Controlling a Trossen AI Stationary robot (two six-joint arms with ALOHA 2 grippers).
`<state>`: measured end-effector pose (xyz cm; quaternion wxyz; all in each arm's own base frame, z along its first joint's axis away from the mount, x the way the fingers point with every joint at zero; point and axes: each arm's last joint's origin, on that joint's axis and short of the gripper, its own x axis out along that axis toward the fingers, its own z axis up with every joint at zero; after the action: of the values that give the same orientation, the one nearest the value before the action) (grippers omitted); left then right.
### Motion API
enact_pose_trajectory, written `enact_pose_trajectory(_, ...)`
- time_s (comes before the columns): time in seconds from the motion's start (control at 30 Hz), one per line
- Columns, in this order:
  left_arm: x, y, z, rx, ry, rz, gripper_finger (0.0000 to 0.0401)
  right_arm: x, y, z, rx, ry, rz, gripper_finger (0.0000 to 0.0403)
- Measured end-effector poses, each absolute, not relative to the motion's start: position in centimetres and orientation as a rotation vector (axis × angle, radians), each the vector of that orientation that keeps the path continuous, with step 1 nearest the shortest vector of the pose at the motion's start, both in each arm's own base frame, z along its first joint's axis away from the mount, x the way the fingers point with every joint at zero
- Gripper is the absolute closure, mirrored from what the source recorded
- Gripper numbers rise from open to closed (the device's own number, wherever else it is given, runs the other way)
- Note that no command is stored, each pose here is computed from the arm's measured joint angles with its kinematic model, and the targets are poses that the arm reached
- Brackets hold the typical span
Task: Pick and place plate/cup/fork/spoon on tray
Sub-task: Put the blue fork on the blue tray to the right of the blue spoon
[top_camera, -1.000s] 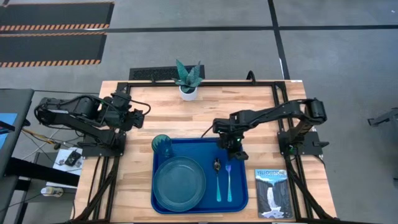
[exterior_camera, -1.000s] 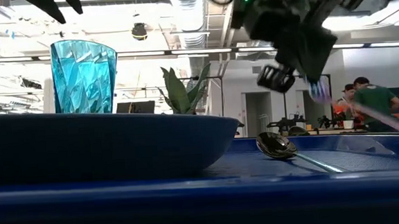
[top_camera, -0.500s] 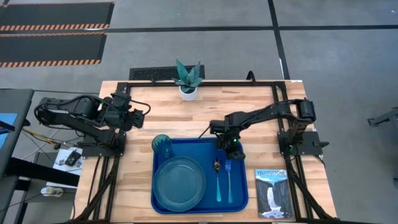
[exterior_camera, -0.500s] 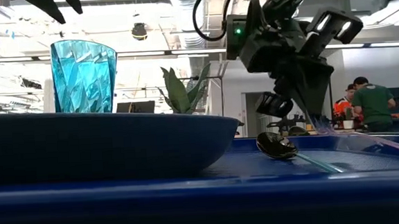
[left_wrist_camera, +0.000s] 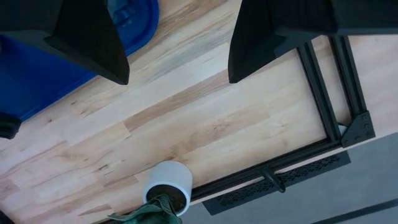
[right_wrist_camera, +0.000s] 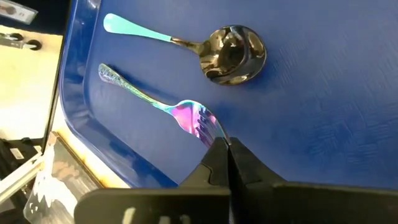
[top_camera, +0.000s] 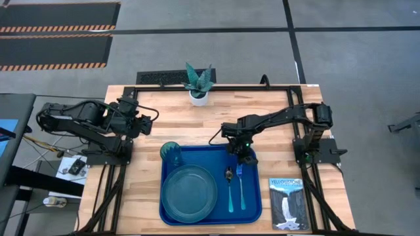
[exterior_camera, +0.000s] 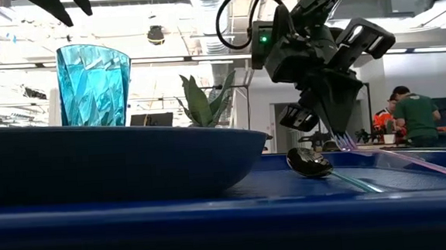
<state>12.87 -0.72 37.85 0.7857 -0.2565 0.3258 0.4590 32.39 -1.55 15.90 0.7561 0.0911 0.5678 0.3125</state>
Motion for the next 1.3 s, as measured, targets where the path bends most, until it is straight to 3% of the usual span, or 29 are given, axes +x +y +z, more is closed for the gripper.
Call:
enact_pose_trajectory(0.73,12.9,-0.7,37.9,-0.548,0.697,0.994,0.014,31.8,-1.6,14.3,0.203,1.23,0.637,0.0401)
enact_pose_trajectory(1.1,12.9,-0.7,37.9,-0.549,0.697,0.994,0.014,31.8,-1.7,14.1,0.166,1.265,0.571,0.0345)
enact_pose_trajectory(1.3,12.9,-0.7,37.9,-0.549,0.697,0.994,0.014,31.8,-1.6,14.1,0.199,1.277,0.548,0.0336)
